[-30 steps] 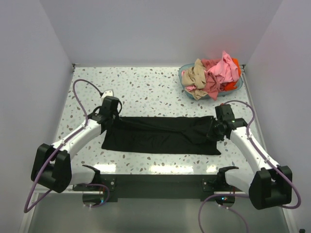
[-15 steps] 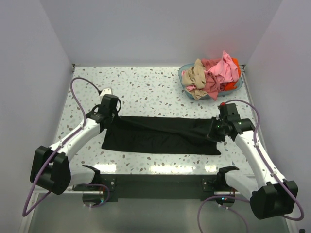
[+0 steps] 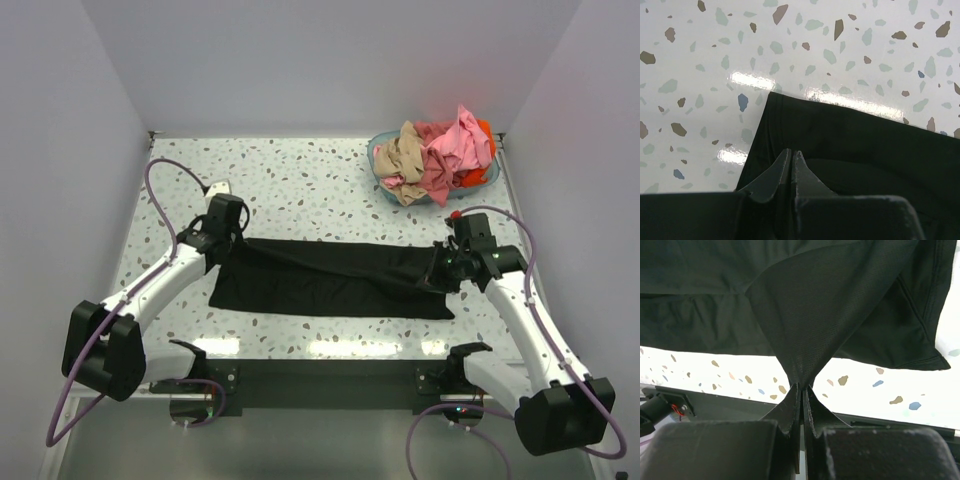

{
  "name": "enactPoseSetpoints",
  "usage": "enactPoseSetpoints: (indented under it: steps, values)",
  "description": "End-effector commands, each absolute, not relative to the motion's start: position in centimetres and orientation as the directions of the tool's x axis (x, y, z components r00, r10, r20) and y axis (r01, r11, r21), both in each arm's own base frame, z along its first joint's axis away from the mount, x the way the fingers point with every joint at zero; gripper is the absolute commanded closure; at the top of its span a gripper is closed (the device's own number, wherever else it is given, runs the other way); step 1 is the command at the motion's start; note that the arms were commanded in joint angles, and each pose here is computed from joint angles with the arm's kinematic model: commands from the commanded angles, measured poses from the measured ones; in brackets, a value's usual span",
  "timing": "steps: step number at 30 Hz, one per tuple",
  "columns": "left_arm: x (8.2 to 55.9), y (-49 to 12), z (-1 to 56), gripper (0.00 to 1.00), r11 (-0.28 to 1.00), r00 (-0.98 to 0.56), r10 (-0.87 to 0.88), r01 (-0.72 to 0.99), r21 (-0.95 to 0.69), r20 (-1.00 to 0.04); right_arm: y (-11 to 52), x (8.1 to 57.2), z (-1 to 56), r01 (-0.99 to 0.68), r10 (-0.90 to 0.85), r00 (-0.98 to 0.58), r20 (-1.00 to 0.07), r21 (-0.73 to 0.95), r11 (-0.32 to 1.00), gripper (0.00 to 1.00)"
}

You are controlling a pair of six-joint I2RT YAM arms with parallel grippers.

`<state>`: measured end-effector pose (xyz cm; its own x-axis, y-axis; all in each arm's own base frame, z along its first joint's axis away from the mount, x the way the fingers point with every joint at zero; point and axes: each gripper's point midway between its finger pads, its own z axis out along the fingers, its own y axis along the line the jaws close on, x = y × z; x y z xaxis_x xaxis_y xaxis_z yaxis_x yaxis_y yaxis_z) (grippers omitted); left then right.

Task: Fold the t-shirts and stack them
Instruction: Fold the tshirt

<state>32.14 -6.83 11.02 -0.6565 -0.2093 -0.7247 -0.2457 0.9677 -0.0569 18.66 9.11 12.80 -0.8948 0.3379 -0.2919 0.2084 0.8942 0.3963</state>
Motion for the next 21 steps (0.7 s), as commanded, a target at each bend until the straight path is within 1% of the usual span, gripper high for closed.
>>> enactPoseSetpoints:
  steps: [1, 6, 7, 10, 12, 14, 16, 17, 18, 19, 20, 21]
  values:
    - [32.7, -6.7, 12.8, 1.00, 0.971, -0.630, -0.191, -0.233, -0.051, -0.753, 9.8, 18.0, 13.2, 0.189, 0.329, -0.903, -0.276, 0.433, 0.882, 1.00]
    - [32.5, -6.7, 12.7, 1.00, 0.971, -0.634, -0.192, -0.233, -0.052, -0.749, 8.1, 17.0, 10.2, 0.228, 0.316, -0.916, -0.246, 0.328, 0.917, 1.00]
    - [32.5, -6.7, 12.7, 1.00, 0.971, -0.633, -0.195, -0.233, -0.056, -0.749, 7.4, 17.2, 9.9, 0.248, 0.327, -0.907, -0.264, 0.292, 0.924, 1.00]
    - [32.3, -6.8, 12.5, 1.00, 0.971, -0.638, -0.198, -0.233, -0.059, -0.744, 6.5, 18.3, 10.0, 0.284, 0.355, -0.886, -0.299, 0.256, 0.924, 1.00]
    - [31.9, -6.8, 12.1, 1.00, 0.970, -0.648, -0.201, -0.234, -0.059, -0.734, 6.2, 18.4, 10.1, 0.297, 0.361, -0.882, -0.302, 0.237, 0.925, 1.00]
    - [31.4, -6.7, 11.9, 1.00, 0.968, -0.650, -0.213, -0.242, -0.067, -0.730, 5.7, 18.3, 9.8, 0.308, 0.363, -0.879, -0.308, 0.214, 0.927, 0.98]
    - [30.7, -6.4, 11.4, 1.00, 0.962, -0.654, -0.232, -0.262, -0.072, -0.720, 5.9, 17.9, 9.7, 0.309, 0.365, -0.882, -0.297, 0.219, 0.925, 0.91]
    - [30.0, -6.1, 10.9, 0.96, 0.960, -0.664, -0.235, -0.271, -0.064, -0.709, 5.9, 17.9, 9.7, 0.307, 0.364, -0.884, -0.295, 0.220, 0.926, 0.85]
    - [29.7, -6.0, 10.8, 0.90, 0.958, -0.665, -0.243, -0.280, -0.066, -0.706, 5.7, 17.7, 9.7, 0.314, 0.367, -0.882, -0.295, 0.211, 0.926, 0.67]
    - [29.5, -6.0, 11.2, 0.82, 0.954, -0.654, -0.260, -0.287, -0.085, -0.711, 5.7, 17.8, 9.8, 0.313, 0.366, -0.881, -0.300, 0.211, 0.926, 0.59]
    - [29.0, -5.8, 10.9, 0.65, 0.953, -0.660, -0.261, -0.293, -0.078, -0.704, 5.7, 17.7, 10.0, 0.309, 0.363, -0.882, -0.300, 0.212, 0.927, 0.53]
    - [28.8, -5.7, 11.1, 0.55, 0.951, -0.653, -0.268, -0.299, -0.084, -0.708, 5.6, 18.0, 10.3, 0.308, 0.362, -0.877, -0.314, 0.209, 0.928, 0.47]
